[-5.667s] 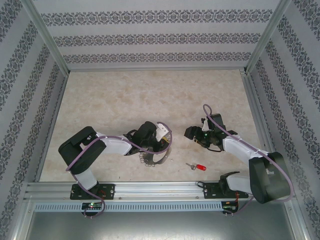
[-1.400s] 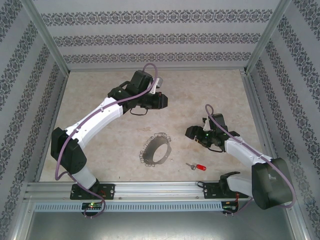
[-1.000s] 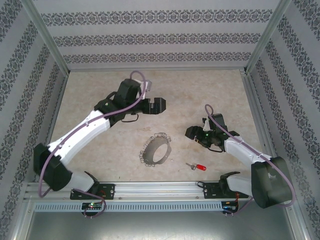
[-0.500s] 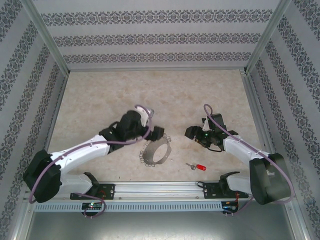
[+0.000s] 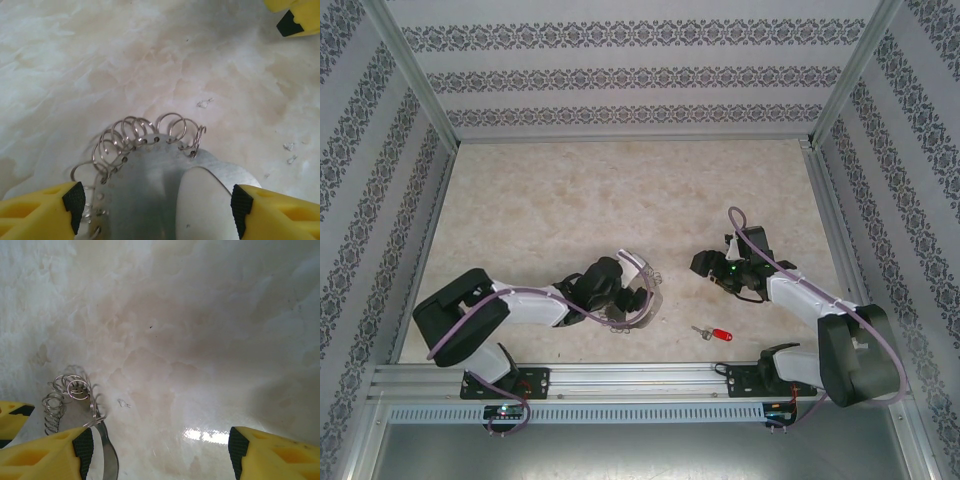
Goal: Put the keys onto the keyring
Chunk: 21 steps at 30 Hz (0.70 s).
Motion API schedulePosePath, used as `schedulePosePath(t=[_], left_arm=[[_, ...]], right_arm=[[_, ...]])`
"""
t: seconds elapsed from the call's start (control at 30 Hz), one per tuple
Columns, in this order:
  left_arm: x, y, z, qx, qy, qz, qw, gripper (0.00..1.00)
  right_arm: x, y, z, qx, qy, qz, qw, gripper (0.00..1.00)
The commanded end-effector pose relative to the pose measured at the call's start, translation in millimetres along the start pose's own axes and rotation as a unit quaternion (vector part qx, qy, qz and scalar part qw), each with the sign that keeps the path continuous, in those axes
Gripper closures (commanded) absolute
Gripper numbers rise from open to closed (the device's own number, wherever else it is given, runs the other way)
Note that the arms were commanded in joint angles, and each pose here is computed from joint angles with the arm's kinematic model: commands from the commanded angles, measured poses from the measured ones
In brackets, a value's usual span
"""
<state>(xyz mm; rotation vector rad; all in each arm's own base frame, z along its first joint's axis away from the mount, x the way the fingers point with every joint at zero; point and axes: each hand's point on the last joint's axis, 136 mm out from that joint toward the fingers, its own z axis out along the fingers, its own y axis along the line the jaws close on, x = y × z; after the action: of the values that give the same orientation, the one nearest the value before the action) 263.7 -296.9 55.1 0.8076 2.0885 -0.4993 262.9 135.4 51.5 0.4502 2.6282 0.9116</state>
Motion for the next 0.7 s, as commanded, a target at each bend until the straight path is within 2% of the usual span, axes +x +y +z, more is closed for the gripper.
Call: schedulePosePath(t=[0.0, 0.13, 0.3, 0.43, 0.67], left_arm=[[-22, -14, 6, 0.024, -0.057, 0.012, 0.998, 0.24], [-13, -21, 19, 0.043, -0.043, 0.012, 0.998, 0.35], [-11, -22, 28, 0.046, -0.051, 0.01, 0.998, 0.38], [-11, -26, 32, 0.055, -0.045, 0.01, 0.997, 0.46], [-32, -25, 9, 0.049, -0.054, 0.024, 0.997, 0.45]], right_arm=[[-10, 1, 0, 0.002, -0.012, -0.012, 1.0, 0.26], [-11, -2, 2, 0.003, -0.01, -0.01, 1.0, 0.26], [-11, -6, 5, 0.005, -0.007, -0.005, 1.0, 0.26], [-12, -7, 7, 0.003, -0.004, -0.003, 1.0, 0.26], [-13, -9, 9, 0.003, -0.004, -0.002, 1.0, 0.26]])
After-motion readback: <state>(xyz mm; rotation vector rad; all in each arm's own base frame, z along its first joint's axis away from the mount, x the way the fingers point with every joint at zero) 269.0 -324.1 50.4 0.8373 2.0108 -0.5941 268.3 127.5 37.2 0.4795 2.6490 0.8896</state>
